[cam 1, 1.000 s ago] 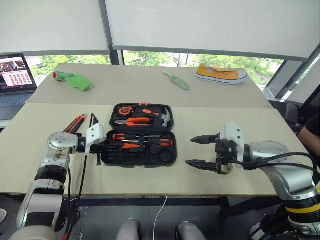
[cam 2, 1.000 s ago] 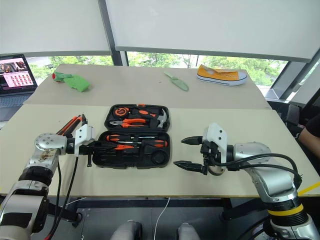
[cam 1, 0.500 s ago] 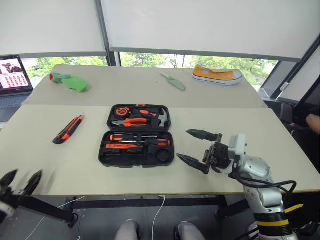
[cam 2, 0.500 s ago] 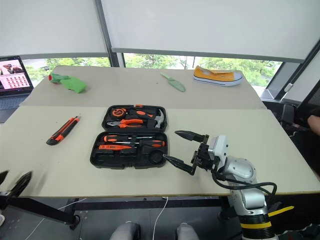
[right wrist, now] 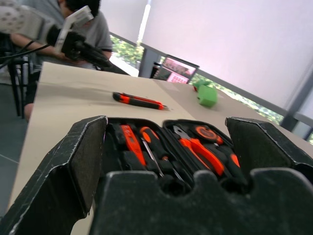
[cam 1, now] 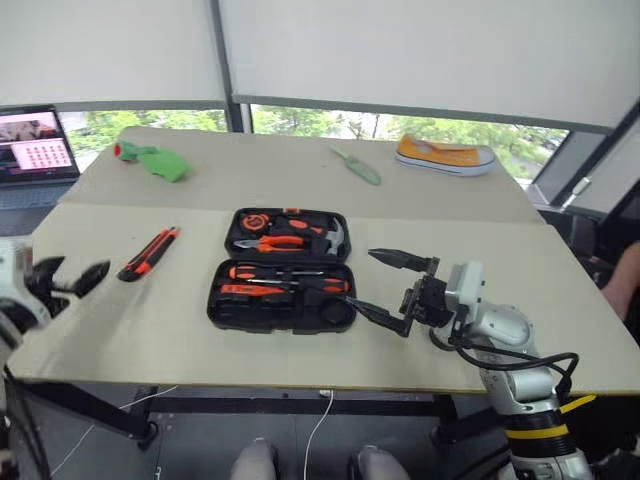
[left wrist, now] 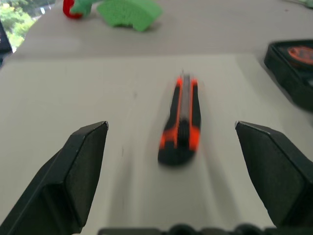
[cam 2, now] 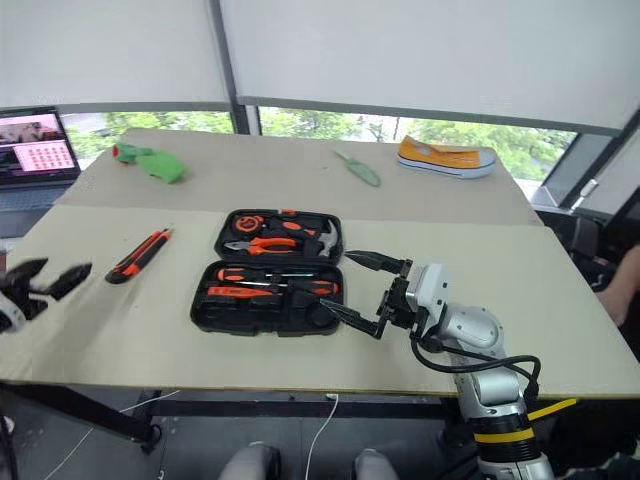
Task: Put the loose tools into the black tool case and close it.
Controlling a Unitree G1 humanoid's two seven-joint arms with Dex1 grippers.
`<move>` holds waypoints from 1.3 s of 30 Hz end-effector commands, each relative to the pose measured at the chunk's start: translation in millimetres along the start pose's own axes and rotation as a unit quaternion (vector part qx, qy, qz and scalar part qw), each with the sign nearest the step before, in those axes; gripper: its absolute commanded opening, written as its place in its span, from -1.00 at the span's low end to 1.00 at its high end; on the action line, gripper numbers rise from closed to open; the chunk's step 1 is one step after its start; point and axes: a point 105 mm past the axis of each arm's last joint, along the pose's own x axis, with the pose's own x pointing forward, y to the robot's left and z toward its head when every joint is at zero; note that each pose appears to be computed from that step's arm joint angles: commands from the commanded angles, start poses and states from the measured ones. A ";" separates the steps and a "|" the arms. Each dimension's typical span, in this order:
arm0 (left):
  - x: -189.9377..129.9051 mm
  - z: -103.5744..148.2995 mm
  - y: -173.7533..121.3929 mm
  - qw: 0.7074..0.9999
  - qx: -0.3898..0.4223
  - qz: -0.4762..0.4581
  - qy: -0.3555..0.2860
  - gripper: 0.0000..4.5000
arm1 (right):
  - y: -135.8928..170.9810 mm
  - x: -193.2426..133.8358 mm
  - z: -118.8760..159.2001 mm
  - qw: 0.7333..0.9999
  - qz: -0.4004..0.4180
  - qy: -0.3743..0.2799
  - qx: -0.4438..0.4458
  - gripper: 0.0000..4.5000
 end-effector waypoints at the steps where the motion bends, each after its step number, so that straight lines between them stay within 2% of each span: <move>1: 31.6 -10.2 -2.7 0.998 0.020 -0.001 0.061 0.98 | -10.0 2.9 13.9 0.999 -0.019 -0.014 -0.030 1.00; 5: 60.3 -11.9 -5.6 0.995 0.018 0.011 0.097 0.98 | -9.8 5.0 17.2 0.999 -0.018 -0.013 -0.034 1.00; 10: 70.9 -29.9 -11.7 0.987 0.025 0.014 0.156 0.98 | -13.0 2.4 24.0 0.999 -0.026 -0.009 -0.044 1.00; 13: 69.0 -39.8 -12.3 0.983 0.020 0.012 0.181 0.63 | -14.8 -1.5 27.7 0.998 -0.039 -0.005 -0.049 1.00; 16: 66.6 -46.1 -14.5 0.981 0.010 -0.003 0.191 0.20 | -14.3 -5.3 28.6 0.998 -0.044 0.001 -0.050 1.00; 17: 66.2 -46.6 -14.9 0.982 0.009 -0.006 0.191 0.00 | -14.0 -6.0 28.6 0.998 -0.045 0.002 -0.049 1.00; 18: 67.9 -41.8 -15.9 0.985 0.011 -0.012 0.173 -0.19 | -13.7 -6.8 28.6 0.998 -0.046 0.004 -0.049 1.00; 20: 74.0 -15.4 -24.7 0.995 0.013 -0.051 0.089 -0.23 | -13.7 -8.4 28.4 0.998 -0.046 0.007 -0.050 1.00; 22: 73.9 14.5 -42.4 0.991 0.038 -0.127 -0.002 -0.23 | -13.1 -11.0 28.1 0.998 -0.043 0.012 -0.053 1.00; 25: 57.0 33.6 -80.5 0.948 0.118 -0.288 -0.061 -0.23 | -11.9 -18.2 28.5 0.997 -0.033 0.026 -0.060 1.00; 27: 33.6 43.5 -115.5 0.889 0.168 -0.415 -0.094 -0.23 | -11.4 -27.5 24.5 0.997 -0.026 0.045 -0.061 1.00; 29: 9.9 37.6 -147.9 0.832 0.186 -0.518 -0.070 -0.23 | -4.9 -35.6 14.9 0.995 0.009 0.074 -0.066 1.00; 31: -10.7 18.6 -172.8 0.780 0.227 -0.583 -0.026 -0.23 | -2.1 -37.0 12.4 0.995 0.026 0.079 -0.060 1.00; 33: -23.2 4.8 -188.6 0.747 0.249 -0.617 -0.005 -0.23 | -1.4 -36.9 11.0 0.995 0.037 0.080 -0.057 1.00; 34: -24.8 -0.4 -194.7 0.738 0.256 -0.624 0.001 -0.23 | -1.5 -36.7 10.1 0.994 0.041 0.081 -0.056 1.00; 39: -6.1 -18.2 -207.5 0.739 0.300 -0.602 0.028 -0.23 | -4.4 -32.4 9.8 0.995 0.042 0.077 -0.054 1.00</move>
